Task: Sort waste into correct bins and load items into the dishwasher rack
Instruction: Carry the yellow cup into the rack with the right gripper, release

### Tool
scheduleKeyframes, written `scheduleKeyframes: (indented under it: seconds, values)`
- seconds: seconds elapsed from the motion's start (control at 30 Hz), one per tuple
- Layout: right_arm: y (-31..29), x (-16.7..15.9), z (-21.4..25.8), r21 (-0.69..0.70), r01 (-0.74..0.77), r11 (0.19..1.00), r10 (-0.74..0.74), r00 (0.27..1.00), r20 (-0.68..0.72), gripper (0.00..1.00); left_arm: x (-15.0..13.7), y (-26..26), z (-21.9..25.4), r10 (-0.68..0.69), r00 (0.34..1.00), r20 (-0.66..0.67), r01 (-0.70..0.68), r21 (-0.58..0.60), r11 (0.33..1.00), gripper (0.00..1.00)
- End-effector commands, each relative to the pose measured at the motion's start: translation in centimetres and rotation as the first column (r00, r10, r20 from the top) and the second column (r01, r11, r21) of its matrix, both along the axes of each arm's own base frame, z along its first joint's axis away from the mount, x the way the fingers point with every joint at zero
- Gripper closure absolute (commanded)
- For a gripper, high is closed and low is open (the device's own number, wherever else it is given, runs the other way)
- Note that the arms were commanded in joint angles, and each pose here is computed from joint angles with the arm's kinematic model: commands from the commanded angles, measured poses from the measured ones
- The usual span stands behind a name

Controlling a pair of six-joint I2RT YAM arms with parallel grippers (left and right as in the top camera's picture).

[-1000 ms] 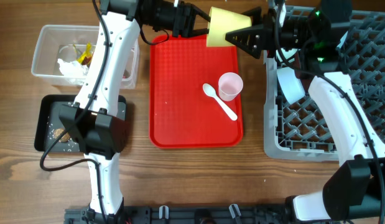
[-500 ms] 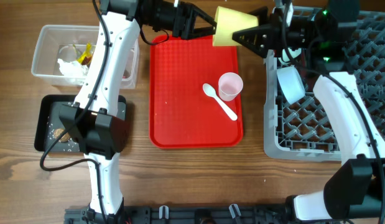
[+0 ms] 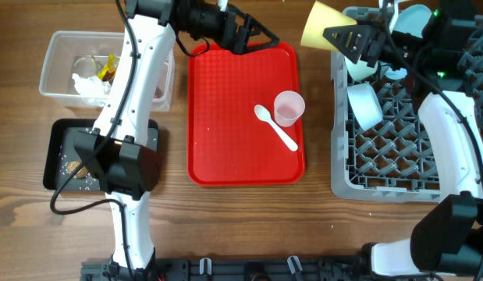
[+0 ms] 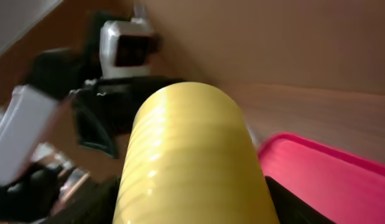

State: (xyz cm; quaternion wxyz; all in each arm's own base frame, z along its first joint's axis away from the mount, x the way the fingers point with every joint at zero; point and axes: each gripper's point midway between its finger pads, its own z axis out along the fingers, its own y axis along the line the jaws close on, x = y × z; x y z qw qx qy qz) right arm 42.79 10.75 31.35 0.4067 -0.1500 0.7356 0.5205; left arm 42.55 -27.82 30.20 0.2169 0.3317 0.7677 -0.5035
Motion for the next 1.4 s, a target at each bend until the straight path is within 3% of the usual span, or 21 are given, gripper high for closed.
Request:
scheduleKeyframes:
  seconds: [0.0,0.13,0.27,0.53,0.7,0.73,0.97,1.37]
  values:
    - [-2.8,3.0,-3.0,-0.178,0.225,0.958,-0.223,0.974,0.033,0.45,1.2,0.7,-1.3,0.062,0.997,0.049,-0.067,0.102,0.993,0.0]
    - [-4.8,2.9,-3.7,-0.272,0.337,0.901,-0.345,0.938,0.019,0.45,1.9,1.3,-2.1,0.095,0.993,0.069,-0.105,0.155,0.982,0.0]
    - [-8.4,1.0,-2.6,-0.386,0.469,0.794,-0.496,0.868,0.034,0.43,2.4,1.7,-2.6,0.119,0.989,0.085,-0.133,0.193,0.972,0.0]
    - [-16.3,-5.5,-2.1,-0.483,0.61,0.628,-0.722,0.689,-0.069,0.42,2.4,1.7,-2.6,0.119,0.989,0.085,-0.134,0.194,0.972,0.0]
    - [-22.1,-8.8,-6.0,-0.653,0.621,0.433,-0.873,0.47,-0.132,0.43,2.4,1.7,-2.6,0.119,0.989,0.085,-0.134,0.194,0.972,0.0]
    - [-23.7,-9.8,-7.4,-0.719,0.595,0.359,-0.912,0.386,-0.136,0.43,2.4,1.7,-2.6,0.119,0.989,0.085,-0.134,0.194,0.972,0.0]
    - [-25.3,-11.4,-11.6,-0.821,0.484,0.303,-0.947,0.247,-0.204,0.43,2.4,1.7,-2.6,0.119,0.989,0.085,-0.134,0.194,0.972,0.0]
    - [-25.0,-11.8,-17.4,-0.868,0.312,0.385,-0.921,0.196,-0.338,0.43,2.4,1.7,-2.6,0.119,0.989,0.085,-0.134,0.194,0.972,0.0]
